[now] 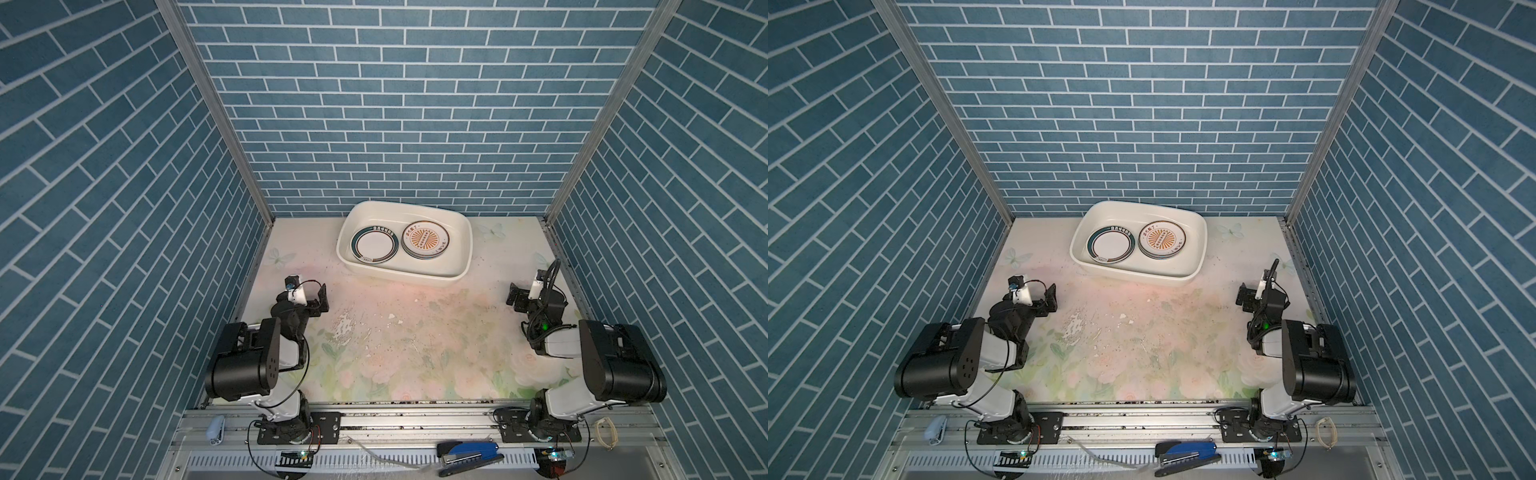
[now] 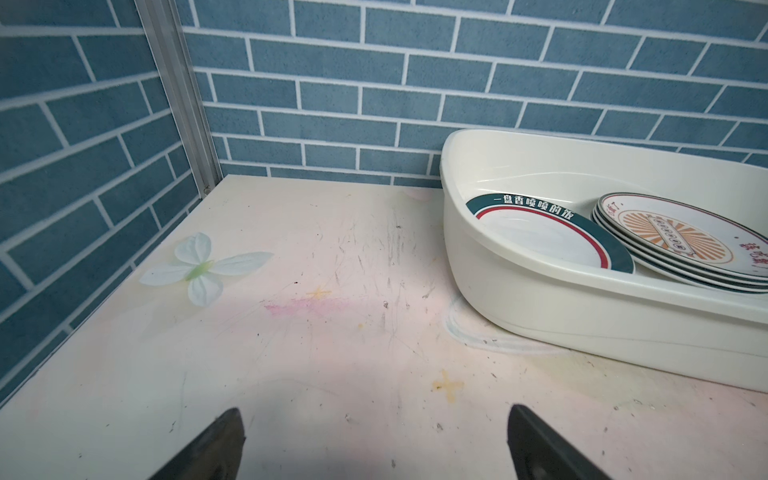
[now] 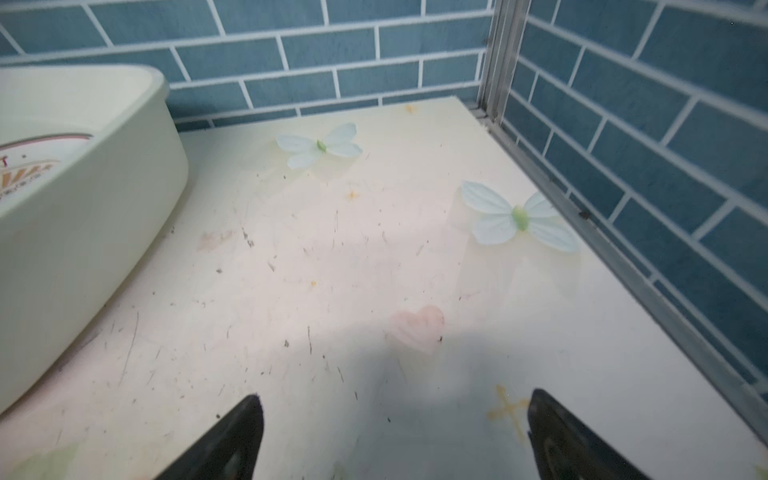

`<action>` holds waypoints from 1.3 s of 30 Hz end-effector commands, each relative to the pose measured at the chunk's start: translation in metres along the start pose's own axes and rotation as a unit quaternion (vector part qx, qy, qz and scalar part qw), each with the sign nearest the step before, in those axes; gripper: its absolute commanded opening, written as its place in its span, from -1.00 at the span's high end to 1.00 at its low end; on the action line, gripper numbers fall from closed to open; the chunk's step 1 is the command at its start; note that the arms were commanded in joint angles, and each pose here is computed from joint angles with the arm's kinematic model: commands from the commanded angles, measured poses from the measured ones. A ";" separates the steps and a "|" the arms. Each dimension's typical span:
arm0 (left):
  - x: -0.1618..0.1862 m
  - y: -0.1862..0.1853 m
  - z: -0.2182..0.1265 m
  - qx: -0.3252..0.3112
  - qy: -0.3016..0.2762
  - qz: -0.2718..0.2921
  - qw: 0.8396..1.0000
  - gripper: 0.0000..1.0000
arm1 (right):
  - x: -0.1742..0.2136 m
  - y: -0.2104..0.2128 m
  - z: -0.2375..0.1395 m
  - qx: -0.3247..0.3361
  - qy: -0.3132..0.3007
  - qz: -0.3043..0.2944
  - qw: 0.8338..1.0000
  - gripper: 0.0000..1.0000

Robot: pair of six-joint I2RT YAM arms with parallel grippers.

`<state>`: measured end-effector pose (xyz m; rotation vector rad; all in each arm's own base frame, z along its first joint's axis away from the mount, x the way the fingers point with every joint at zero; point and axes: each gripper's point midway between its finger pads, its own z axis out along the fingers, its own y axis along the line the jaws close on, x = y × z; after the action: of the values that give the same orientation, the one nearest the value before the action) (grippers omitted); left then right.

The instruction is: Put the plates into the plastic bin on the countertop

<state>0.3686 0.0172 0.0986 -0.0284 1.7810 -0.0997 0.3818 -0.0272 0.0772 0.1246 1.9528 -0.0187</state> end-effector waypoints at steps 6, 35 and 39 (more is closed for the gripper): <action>-0.001 -0.013 0.026 -0.015 0.062 0.051 0.997 -0.99 | -0.016 0.003 0.006 -0.023 -0.013 -0.005 1.000 -0.98; 0.000 -0.016 0.027 -0.011 0.067 0.057 0.996 -0.99 | -0.015 0.005 0.006 -0.029 -0.011 -0.009 0.999 -0.98; 0.000 -0.016 0.027 -0.011 0.066 0.057 0.996 -0.99 | -0.015 0.005 0.007 -0.029 -0.009 -0.010 0.999 -0.98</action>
<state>0.3914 0.0005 0.0867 0.0541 1.9332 -0.0116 0.3901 -0.0252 0.0849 0.1017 1.9413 0.0320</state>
